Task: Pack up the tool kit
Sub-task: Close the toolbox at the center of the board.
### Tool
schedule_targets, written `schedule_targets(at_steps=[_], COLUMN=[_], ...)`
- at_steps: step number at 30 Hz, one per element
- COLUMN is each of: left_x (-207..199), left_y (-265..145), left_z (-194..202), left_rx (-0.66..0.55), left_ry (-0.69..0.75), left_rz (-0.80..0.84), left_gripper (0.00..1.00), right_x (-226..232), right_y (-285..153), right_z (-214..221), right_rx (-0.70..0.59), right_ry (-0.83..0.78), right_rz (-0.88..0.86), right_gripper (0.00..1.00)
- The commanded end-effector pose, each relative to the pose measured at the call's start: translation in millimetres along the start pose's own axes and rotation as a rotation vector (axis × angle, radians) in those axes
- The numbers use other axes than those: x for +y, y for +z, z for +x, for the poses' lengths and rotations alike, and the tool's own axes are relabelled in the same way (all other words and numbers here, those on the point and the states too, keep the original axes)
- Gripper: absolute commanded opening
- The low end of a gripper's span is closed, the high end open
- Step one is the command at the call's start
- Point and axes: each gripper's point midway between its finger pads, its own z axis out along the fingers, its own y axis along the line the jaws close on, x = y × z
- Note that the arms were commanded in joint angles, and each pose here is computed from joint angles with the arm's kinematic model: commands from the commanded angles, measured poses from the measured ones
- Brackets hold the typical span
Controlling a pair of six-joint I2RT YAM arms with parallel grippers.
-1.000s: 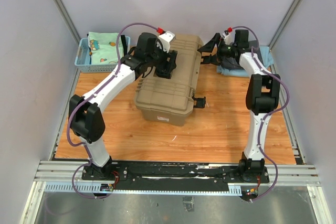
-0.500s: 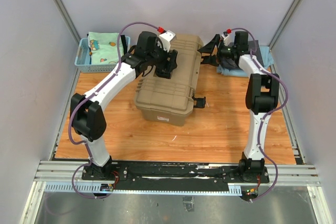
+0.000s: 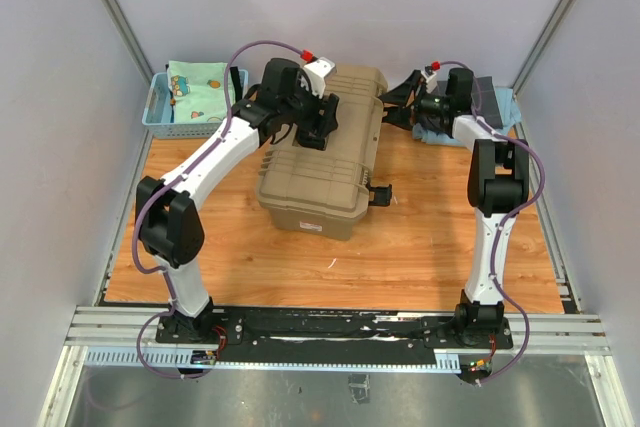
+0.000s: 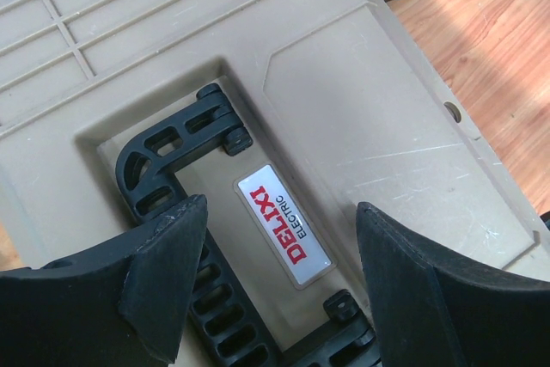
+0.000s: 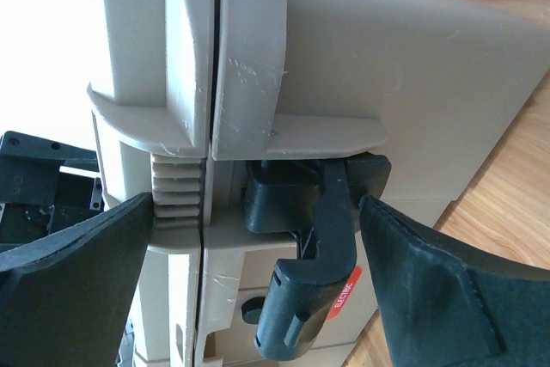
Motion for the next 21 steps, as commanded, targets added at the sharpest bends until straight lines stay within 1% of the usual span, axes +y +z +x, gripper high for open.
schedule_targets(at_steps=[1, 8, 12, 21], left_x=[1.0, -0.9, -2.4, -4.8], left_y=[-6.0, -8.0, -7.1, -3.4], left_z=[178.5, 179.2, 176.3, 151.4], left_rx=[0.615, 0.624, 0.622, 0.561], left_ry=[-0.073, -0.073, -0.073, -0.080], left_rz=[-0.009, -0.001, 0.004, 0.018], left_gripper=[0.74, 0.75, 0.74, 0.75], right_x=[-63.1, -78.3, -78.3, -76.4], right_y=[10.4, -8.4, -14.4, -36.9], right_z=[44.2, 40.0, 35.3, 19.3], right_rx=[0.099, 0.071, 0.070, -0.001], right_ry=[0.132, 0.139, 0.135, 0.144], right_rz=[0.046, 0.053, 0.032, -0.035], right_gripper=[0.99, 0.98, 0.99, 0.99])
